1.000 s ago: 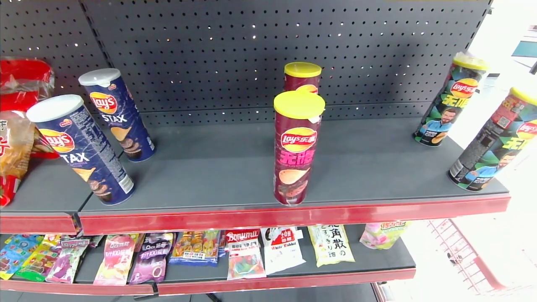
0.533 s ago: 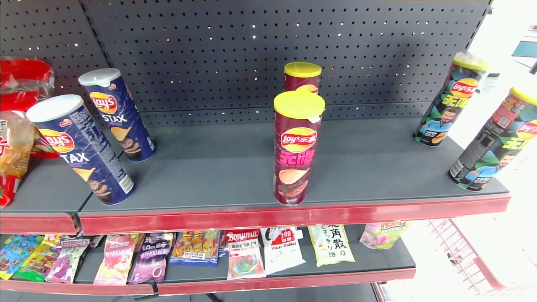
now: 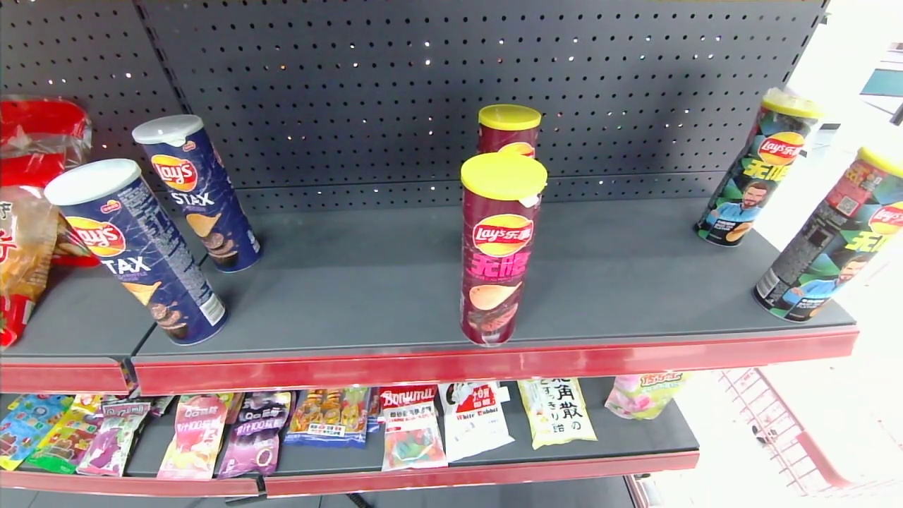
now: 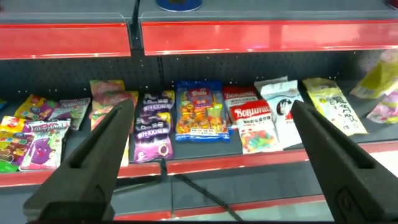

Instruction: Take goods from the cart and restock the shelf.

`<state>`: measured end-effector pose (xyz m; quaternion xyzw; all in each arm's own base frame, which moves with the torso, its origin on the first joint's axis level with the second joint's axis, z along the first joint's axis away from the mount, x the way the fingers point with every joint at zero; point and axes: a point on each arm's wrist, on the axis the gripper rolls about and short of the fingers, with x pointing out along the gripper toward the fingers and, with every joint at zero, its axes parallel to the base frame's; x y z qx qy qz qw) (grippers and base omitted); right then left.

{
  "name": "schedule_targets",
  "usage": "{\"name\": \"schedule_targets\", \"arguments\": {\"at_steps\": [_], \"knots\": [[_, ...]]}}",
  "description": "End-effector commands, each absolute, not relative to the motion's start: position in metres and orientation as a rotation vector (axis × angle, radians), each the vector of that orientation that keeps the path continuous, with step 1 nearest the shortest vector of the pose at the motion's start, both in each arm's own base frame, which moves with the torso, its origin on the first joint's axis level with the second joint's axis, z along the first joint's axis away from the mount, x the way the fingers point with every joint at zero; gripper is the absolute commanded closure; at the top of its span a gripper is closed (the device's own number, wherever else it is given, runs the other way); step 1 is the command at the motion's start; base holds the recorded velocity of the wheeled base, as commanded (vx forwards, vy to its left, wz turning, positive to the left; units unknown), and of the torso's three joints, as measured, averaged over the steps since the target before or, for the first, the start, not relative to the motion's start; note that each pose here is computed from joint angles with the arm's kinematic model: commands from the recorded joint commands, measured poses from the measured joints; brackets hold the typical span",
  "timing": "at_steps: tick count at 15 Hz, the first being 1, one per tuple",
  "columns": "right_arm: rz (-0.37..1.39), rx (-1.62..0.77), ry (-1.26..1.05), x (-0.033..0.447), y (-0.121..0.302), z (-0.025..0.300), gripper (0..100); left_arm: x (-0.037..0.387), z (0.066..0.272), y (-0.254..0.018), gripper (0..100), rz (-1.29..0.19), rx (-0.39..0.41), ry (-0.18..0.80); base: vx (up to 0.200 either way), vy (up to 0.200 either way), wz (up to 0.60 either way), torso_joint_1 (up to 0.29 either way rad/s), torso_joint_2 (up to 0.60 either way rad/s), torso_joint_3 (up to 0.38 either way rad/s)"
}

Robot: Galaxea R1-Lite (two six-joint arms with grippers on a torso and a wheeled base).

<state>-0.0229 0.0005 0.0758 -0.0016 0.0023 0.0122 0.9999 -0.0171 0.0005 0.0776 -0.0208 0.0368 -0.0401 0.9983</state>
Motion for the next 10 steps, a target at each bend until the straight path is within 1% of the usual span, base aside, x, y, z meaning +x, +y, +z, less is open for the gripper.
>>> {"name": "schedule_targets", "arguments": {"at_steps": [1, 2, 3, 4, 5, 6, 8, 9, 10], "knots": [[0.014, -0.009, 0.005, -0.023, 0.000, 0.076, 0, -0.020, 0.112, 0.001, 0, -0.106, -0.051, -0.017, 0.000, 0.000, 0.00, 0.000, 0.00, 0.000], [0.005, -0.012, 0.005, -0.023, 0.000, 0.076, 0, -0.014, 0.147, 0.000, 0, -0.136, -0.066, -0.019, 0.000, 0.000, 0.00, 0.000, 0.00, 0.000], [0.002, -0.014, 0.005, -0.023, 0.000, 0.076, 0, -0.002, 0.194, -0.001, 0, -0.220, -0.139, -0.025, 0.000, 0.000, 0.00, 0.000, 0.00, 0.000], [0.002, -0.015, 0.005, -0.023, 0.000, 0.076, 0, 0.003, 0.207, -0.003, 0, -0.280, -0.138, -0.021, 0.000, 0.000, 0.00, 0.000, 0.00, 0.000], [0.000, -0.015, 0.005, -0.023, 0.000, 0.076, 0, 0.023, 0.221, -0.009, 0, -0.394, -0.134, 0.046, 0.000, 0.000, 0.00, 0.000, 0.00, 0.000], [0.000, -0.015, 0.005, -0.023, 0.000, 0.076, 0, 0.035, 0.226, -0.014, 0, -0.462, -0.132, 0.087, 0.000, 0.000, 0.00, 0.000, 0.00, 0.000], [-0.001, -0.015, 0.005, -0.023, 0.000, 0.076, 0, 0.067, 0.232, -0.029, 0, -0.671, -0.115, 0.178, 0.000, 0.000, 0.00, 0.000, 0.00, 0.000], [-0.003, -0.015, 0.005, -0.023, 0.000, 0.076, 0, 0.083, 0.233, -0.035, 0, -0.684, -0.079, 0.216, 0.000, 0.000, 0.00, 0.000, 0.00, 0.000], [-0.003, -0.015, 0.005, -0.023, 0.000, 0.076, 0, 0.103, 0.230, -0.041, 0, -0.689, -0.024, 0.265, 0.000, 0.000, 0.00, 0.000, 0.00, 0.000]]}}
